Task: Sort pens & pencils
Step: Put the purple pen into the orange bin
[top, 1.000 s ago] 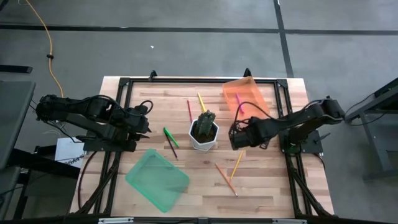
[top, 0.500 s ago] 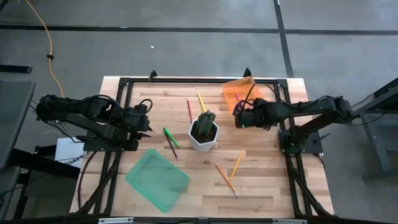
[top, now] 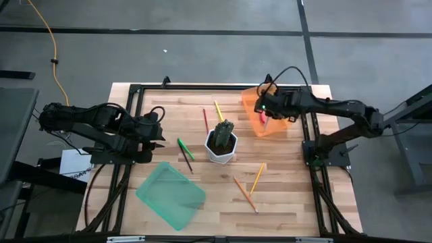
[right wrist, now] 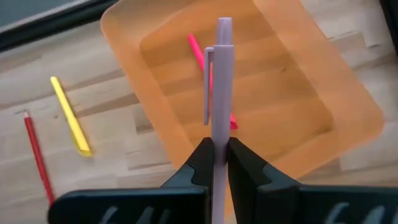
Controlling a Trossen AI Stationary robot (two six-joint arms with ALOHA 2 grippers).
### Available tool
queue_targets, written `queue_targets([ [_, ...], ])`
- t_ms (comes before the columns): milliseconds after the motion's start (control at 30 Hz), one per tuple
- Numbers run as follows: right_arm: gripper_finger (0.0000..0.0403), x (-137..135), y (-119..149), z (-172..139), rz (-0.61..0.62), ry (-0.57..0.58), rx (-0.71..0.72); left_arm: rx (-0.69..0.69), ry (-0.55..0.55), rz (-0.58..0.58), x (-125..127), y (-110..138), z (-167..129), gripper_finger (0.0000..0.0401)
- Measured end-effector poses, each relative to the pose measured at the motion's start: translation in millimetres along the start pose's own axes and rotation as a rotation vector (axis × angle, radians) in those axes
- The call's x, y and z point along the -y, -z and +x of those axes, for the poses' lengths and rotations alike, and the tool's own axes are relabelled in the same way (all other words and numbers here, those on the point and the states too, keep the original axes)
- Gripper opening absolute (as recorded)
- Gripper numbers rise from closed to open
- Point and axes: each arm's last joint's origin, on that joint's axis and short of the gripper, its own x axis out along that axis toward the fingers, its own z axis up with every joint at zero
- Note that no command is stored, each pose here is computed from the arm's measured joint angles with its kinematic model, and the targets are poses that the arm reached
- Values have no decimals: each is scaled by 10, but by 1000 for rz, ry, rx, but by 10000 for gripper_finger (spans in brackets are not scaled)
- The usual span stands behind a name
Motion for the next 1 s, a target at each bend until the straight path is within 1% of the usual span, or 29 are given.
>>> queue_targets([
  [367, 10, 68, -432, 188, -54, -7, -76, 4, -26, -57, -8, -1, 0, 108],
  [533, 10, 58, -571, 351, -80, -17, -135, 4, -26, -72, -8, -2, 1, 108],
  [700, 10, -12, -624, 582, -124, -15, -180, 6, -36, -98, -10, -2, 1, 108],
  [900, 10, -76, -639, 871, -167, -15, -270, 9, -48, -133, -14, -3, 1, 108],
  [1000, 15, -103, -636, 958, -180, -13, -274, 10, -51, -145, -15, -3, 0, 108],
])
